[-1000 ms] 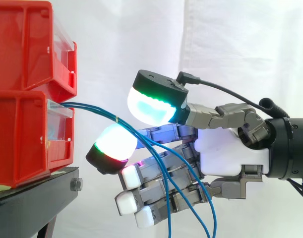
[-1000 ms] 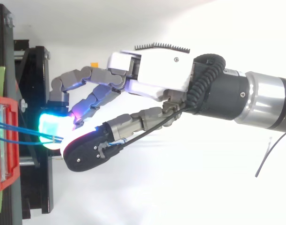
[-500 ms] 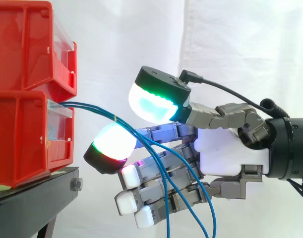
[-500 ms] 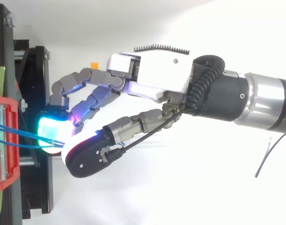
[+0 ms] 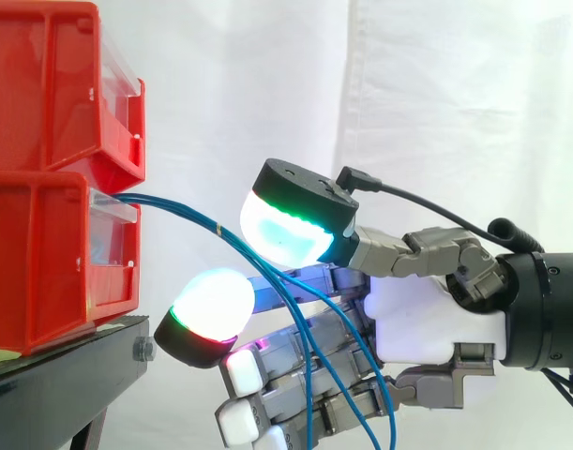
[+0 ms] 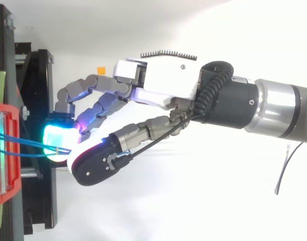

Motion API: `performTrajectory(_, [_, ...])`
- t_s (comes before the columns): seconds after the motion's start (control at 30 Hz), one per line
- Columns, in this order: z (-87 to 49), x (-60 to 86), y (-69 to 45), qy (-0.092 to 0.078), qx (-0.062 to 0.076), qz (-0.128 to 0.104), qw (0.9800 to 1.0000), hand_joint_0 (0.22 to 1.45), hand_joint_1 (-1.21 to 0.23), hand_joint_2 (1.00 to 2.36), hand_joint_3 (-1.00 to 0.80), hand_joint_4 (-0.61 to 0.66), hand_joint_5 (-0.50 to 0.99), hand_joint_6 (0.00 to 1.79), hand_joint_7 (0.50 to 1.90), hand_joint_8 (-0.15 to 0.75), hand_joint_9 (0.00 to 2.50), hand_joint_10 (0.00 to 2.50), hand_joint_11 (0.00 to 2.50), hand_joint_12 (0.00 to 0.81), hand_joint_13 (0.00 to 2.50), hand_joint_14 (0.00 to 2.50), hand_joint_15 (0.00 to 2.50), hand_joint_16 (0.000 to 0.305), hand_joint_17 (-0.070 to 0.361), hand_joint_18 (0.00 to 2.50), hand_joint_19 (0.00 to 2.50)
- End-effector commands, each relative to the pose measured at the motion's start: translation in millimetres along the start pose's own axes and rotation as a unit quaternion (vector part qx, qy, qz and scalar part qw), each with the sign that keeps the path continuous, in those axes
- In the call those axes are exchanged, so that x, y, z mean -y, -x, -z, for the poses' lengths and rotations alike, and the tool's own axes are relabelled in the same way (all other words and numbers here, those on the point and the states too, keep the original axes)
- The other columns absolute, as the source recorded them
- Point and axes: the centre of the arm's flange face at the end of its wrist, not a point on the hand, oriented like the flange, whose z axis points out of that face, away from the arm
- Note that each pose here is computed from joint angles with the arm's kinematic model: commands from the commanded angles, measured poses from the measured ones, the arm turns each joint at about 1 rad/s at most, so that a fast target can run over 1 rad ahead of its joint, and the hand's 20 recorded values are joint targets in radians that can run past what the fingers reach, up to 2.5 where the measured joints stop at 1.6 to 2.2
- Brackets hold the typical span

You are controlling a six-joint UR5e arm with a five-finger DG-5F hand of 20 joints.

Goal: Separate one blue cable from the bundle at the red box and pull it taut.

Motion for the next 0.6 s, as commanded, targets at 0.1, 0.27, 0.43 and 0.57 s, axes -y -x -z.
performTrajectory(0.1, [-2.2, -3.8, -1.9, 0.006, -0.002, 0.0, 1.0, 0.56, -0.65, 1.0, -0.5, 0.15, -0.18, 0.7, 1.06, 0.3, 0.84, 0.02, 0.84, 0.38, 0.81, 0.02, 0.62, 0.045, 0.102, 0.59, 0.65])
performTrajectory(0.27, [-2.8, -4.9, -4.0, 0.008, -0.007, 0.002, 0.9999, 0.58, -0.67, 1.0, -0.5, 0.15, -0.18, 0.7, 1.06, 0.298, 0.84, 0.02, 0.85, 0.38, 0.81, 0.02, 0.61, 0.045, 0.1, 0.59, 0.66])
performTrajectory(0.43, [-4.8, -8.5, -6.4, 0.015, -0.016, 0.003, 0.9998, 0.59, -0.69, 1.0, -0.46, 0.14, -0.18, 0.71, 1.06, 0.297, 0.84, 0.02, 0.84, 0.373, 0.81, 0.02, 0.62, 0.045, 0.1, 0.59, 0.65])
performTrajectory(0.57, [-5.1, -10.4, -6.7, 0.016, -0.018, 0.002, 0.9997, 0.6, -0.68, 1.01, -0.44, 0.14, -0.18, 0.71, 1.05, 0.298, 0.85, 0.02, 0.84, 0.374, 0.82, 0.02, 0.61, 0.045, 0.1, 0.6, 0.65])
